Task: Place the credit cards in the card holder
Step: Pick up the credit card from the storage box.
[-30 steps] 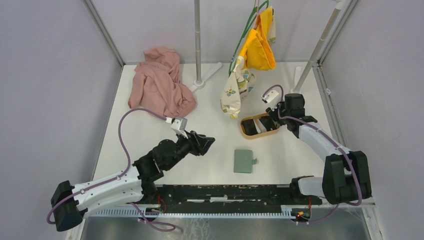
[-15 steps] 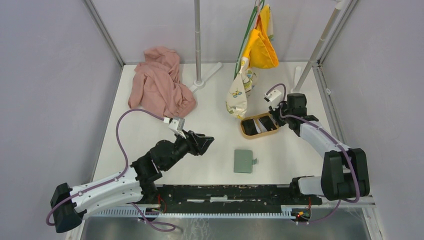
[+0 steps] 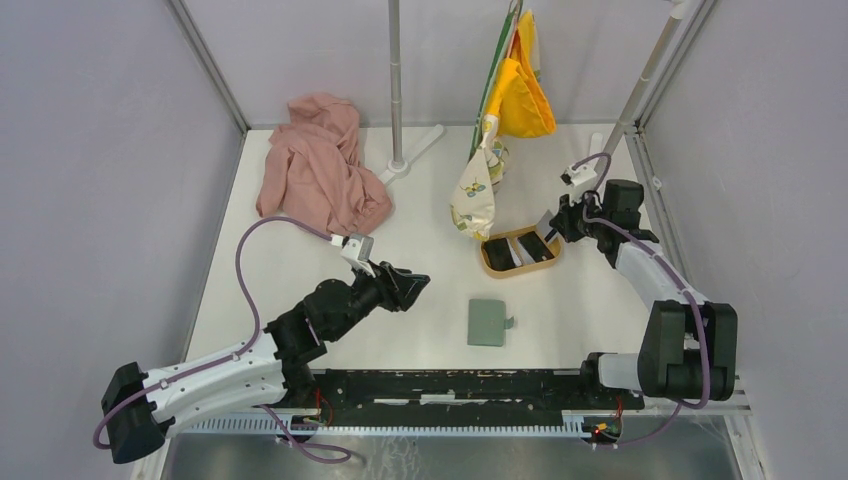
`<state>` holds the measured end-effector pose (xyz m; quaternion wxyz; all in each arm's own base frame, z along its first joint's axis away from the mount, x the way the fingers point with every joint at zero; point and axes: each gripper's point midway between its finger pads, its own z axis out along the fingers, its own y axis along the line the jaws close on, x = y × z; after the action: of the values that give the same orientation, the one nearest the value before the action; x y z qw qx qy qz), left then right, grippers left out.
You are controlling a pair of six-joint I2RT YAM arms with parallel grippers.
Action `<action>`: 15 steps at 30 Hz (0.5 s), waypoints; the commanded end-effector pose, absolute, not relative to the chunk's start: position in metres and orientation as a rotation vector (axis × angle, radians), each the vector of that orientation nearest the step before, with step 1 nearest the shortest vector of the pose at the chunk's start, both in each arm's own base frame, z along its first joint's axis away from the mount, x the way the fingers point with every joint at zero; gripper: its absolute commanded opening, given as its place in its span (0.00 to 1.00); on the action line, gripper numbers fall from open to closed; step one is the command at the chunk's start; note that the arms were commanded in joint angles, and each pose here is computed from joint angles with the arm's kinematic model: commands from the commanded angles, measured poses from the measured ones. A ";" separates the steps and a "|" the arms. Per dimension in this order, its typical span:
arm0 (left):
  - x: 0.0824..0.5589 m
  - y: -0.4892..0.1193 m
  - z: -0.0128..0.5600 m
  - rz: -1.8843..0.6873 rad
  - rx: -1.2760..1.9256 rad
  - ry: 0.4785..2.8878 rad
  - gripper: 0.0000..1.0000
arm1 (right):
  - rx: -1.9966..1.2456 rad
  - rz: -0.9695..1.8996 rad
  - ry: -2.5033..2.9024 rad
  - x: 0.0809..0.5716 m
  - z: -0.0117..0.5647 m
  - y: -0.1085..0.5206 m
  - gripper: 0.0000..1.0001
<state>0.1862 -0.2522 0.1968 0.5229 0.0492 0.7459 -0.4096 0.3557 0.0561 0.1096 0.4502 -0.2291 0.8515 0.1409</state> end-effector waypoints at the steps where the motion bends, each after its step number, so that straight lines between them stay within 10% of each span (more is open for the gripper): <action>1: 0.188 -0.257 0.218 -1.037 0.091 1.725 0.62 | -0.468 0.472 1.978 0.363 0.136 0.062 0.05; 15: 0.186 -0.257 0.220 -1.047 0.097 1.719 0.62 | -0.454 0.394 2.060 0.362 0.111 0.044 0.06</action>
<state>0.1861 -0.2535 0.1959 0.5213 0.0510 0.7465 -0.4103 0.3552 0.0473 0.1084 0.4679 -0.1792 0.8479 0.1733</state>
